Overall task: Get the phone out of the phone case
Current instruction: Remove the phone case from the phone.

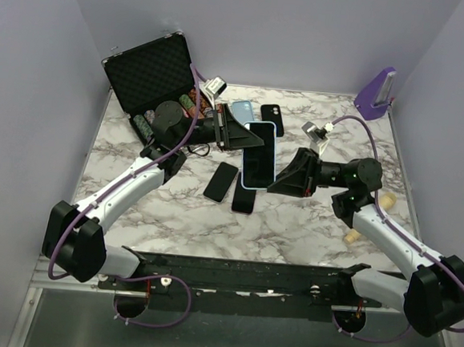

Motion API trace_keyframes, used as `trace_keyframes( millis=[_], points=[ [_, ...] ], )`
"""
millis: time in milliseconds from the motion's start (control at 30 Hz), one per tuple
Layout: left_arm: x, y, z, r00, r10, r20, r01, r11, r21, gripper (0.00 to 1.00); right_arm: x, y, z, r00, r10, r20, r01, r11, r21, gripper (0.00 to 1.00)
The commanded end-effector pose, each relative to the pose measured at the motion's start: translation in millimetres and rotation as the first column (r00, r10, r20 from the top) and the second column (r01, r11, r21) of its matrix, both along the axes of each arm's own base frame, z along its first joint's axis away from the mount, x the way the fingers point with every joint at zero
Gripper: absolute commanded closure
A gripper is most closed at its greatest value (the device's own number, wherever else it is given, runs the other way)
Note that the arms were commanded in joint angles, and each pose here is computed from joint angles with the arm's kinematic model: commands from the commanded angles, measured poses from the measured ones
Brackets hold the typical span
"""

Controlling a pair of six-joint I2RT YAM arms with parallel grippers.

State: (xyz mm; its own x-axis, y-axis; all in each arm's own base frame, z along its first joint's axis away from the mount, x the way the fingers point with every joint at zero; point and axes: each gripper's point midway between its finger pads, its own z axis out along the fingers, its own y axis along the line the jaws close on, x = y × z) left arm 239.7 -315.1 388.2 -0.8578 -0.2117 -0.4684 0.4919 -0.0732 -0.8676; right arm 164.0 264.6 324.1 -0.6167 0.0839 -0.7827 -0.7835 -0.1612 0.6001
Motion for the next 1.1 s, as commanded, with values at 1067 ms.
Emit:
trace_keyframes(
  millis=[1067],
  points=[
    [-61.4,25.0,65.3,0.966,-0.250,-0.062,0.228,0.943,-0.244,1.00,119.0,40.0,-1.8,0.800,-0.471,0.371,0.558,0.811,-0.174,0.99]
  ],
)
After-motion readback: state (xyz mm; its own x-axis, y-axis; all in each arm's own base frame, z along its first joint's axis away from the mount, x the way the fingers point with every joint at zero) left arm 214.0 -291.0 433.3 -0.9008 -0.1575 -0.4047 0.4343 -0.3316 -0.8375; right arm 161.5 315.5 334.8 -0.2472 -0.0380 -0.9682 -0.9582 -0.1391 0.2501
